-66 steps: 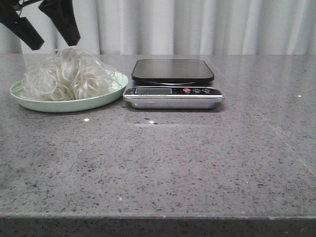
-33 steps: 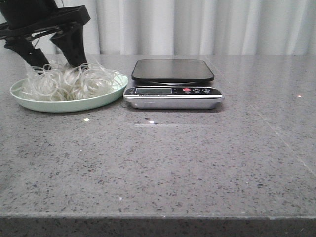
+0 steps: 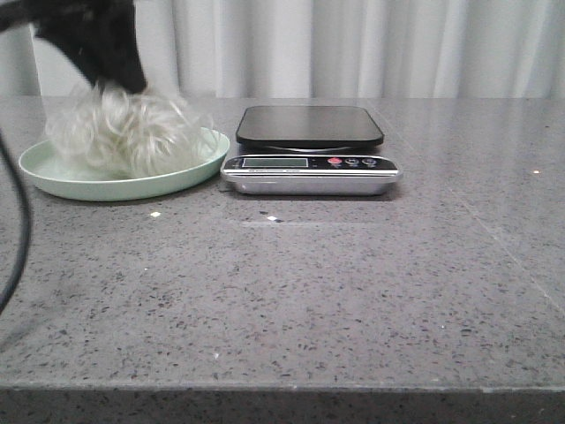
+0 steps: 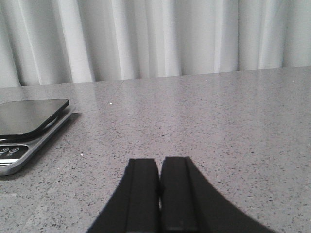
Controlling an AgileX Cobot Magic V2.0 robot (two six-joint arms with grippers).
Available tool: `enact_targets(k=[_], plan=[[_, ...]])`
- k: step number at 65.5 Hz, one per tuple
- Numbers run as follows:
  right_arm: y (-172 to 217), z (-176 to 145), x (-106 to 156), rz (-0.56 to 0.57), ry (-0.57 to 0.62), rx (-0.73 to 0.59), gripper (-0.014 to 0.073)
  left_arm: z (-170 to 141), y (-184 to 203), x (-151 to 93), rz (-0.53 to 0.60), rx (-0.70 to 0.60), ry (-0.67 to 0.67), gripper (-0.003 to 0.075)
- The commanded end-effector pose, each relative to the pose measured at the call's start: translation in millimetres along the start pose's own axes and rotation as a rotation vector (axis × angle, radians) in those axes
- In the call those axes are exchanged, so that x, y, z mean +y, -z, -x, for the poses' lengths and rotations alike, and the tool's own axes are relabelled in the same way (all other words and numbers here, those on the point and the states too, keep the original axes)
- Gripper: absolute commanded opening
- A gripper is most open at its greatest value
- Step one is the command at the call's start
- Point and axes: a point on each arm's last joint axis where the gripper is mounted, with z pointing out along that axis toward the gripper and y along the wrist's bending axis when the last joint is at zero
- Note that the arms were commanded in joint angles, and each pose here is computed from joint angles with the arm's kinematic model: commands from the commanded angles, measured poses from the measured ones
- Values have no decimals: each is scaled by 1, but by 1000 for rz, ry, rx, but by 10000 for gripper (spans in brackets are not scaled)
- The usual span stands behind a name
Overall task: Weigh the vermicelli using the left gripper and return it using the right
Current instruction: 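Close the left gripper on the vermicelli and lift it, then carry the vermicelli over the scale and release it onto the pan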
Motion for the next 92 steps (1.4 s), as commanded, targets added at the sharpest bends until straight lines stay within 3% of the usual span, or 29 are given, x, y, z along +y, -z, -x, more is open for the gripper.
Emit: enact_targets(k=[1, 14, 22, 30, 42, 50, 58, 65, 71, 92], plan=[[2, 11, 2, 13, 17, -105, 159, 16, 60, -28, -80, -221, -47, 127], [2, 11, 2, 13, 17, -105, 159, 27, 82, -69, -147, -356, -138, 127], [2, 11, 2, 13, 17, -105, 159, 32, 76, -93, -189, -430, -176, 127], [2, 11, 2, 25, 16, -104, 159, 35, 57, -109, -235, -413, -181, 127], [2, 11, 3, 45, 14, -101, 159, 42, 18, -110, -273, -341, -138, 133], [2, 11, 4, 51, 13, -100, 159, 43, 0, -108, -265, -298, -132, 186], [2, 11, 4, 51, 13, -100, 159, 43, -9, -107, -262, -274, -130, 306], [2, 11, 4, 51, 13, -100, 159, 43, -9, -107, -262, -274, -130, 460], [2, 11, 4, 51, 13, -100, 159, 45, -4, -107, -265, -280, -134, 529], [2, 11, 4, 51, 13, -100, 159, 49, 54, -102, -261, -331, -175, 532]])
